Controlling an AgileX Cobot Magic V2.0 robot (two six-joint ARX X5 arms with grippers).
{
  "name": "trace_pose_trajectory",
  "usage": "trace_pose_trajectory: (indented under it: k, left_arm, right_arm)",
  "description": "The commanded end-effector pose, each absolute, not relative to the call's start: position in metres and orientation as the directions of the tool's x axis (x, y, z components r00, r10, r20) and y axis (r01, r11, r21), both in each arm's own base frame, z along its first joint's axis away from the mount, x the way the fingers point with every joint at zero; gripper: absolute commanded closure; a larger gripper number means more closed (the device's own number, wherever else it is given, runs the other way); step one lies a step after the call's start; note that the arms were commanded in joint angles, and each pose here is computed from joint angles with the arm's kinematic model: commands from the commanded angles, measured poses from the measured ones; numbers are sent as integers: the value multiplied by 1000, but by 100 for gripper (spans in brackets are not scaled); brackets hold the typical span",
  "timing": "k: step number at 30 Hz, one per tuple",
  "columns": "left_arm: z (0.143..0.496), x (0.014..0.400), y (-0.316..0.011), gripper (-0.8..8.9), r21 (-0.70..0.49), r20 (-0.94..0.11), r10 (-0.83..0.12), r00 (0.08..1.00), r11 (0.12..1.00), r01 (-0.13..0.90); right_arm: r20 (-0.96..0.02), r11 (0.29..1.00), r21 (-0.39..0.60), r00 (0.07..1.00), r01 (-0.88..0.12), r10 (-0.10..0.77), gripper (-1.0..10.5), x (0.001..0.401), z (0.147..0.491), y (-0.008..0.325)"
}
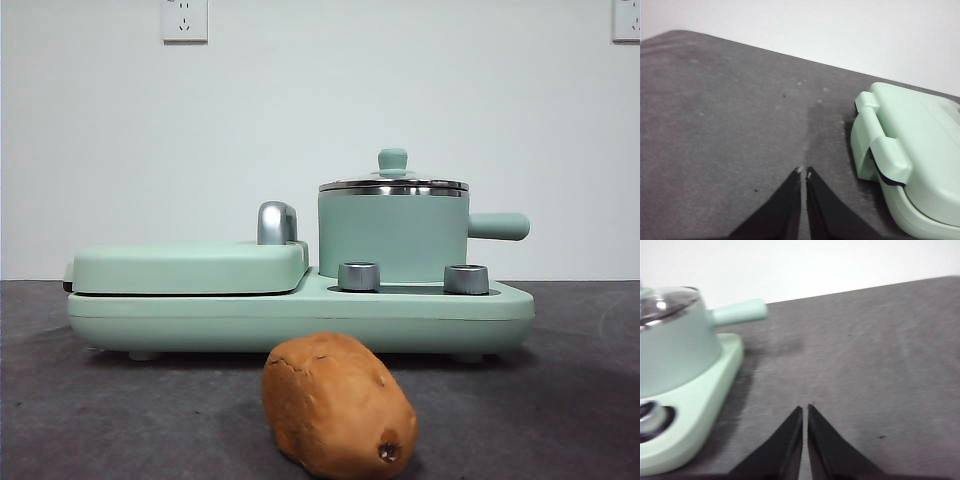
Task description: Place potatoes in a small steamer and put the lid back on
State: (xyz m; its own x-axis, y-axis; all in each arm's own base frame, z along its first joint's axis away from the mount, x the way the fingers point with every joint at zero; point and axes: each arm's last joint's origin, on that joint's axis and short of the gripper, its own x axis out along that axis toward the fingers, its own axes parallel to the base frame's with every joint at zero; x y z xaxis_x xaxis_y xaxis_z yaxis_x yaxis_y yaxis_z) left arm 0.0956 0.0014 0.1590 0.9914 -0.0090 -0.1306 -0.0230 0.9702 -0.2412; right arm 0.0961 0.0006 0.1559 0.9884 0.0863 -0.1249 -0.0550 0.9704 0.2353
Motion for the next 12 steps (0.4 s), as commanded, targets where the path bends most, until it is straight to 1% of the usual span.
trace_pose_trajectory:
  k: [1, 3, 8, 12]
  left_arm:
    - [158, 96, 0, 799, -311, -132, -48, 990, 950, 5]
    - [163, 96, -1, 799, -341, -124, -95, 988, 939, 47]
    - [181, 95, -5, 799, -430, -126, -163, 979, 898, 95]
    - [202, 95, -9, 799, -467, -164, -242, 956, 873, 141]
  right_arm:
    - [-111, 947, 314, 988, -64, 103, 933, 94, 165, 1]
    - [-111, 940, 337, 988, -62, 105, 933, 91, 173, 1]
    - [-81, 918, 388, 989, -85, 126, 933, 82, 203, 3]
    - [-72, 904, 405, 980, -139, 183, 933, 74, 232, 6]
